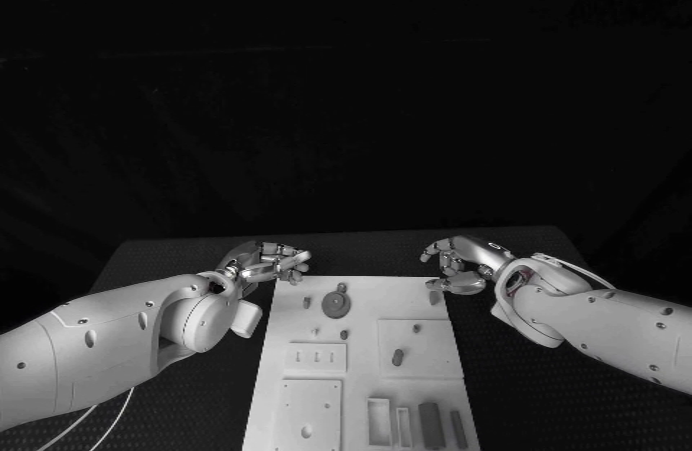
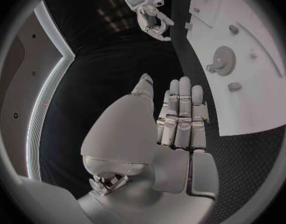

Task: Assemble the parts on the task board

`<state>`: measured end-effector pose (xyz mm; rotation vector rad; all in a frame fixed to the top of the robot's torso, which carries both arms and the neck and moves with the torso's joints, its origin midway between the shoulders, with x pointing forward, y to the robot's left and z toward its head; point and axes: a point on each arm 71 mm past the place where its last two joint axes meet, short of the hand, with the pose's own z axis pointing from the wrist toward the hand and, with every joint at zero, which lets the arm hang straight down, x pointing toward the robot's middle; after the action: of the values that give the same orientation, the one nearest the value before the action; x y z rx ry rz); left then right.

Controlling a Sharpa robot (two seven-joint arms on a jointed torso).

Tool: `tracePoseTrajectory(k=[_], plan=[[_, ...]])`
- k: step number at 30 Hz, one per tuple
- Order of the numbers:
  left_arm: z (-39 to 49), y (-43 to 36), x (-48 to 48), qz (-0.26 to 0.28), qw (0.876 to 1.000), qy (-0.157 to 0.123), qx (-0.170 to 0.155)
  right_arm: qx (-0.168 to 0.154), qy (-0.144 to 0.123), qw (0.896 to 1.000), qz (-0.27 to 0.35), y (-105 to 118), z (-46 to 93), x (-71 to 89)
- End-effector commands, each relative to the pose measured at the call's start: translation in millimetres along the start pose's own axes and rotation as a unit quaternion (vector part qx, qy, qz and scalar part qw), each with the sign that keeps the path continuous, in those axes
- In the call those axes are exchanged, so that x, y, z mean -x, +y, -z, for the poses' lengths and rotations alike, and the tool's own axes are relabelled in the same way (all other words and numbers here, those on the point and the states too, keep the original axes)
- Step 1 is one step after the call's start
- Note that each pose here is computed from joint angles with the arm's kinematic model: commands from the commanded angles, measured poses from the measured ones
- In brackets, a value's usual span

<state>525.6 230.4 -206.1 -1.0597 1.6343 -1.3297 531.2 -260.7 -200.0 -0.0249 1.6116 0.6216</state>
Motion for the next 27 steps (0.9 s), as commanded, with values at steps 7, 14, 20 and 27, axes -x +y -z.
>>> tracePoseTrajectory(k=[7,14,20,27], plan=[[-0.2,0.8,-2.6,0.005,1.0,0.011,-0.005,-0.015,0.047,0.999,-0.022,-26.1,7.2,-18.2],[0.1,2.7,-1.5,0.005,1.0,0.01,-0.002,-0.023,0.061,0.998,-0.025,-32.8,9.4,-32.7],[0.1,2.9,-2.6,0.006,1.0,0.012,-0.003,-0.028,0.067,0.997,-0.028,-35.9,9.5,-40.4],[-0.5,3.2,-3.7,0.006,1.0,0.014,-0.002,-0.024,0.071,0.997,-0.028,-32.3,7.2,-46.3]])
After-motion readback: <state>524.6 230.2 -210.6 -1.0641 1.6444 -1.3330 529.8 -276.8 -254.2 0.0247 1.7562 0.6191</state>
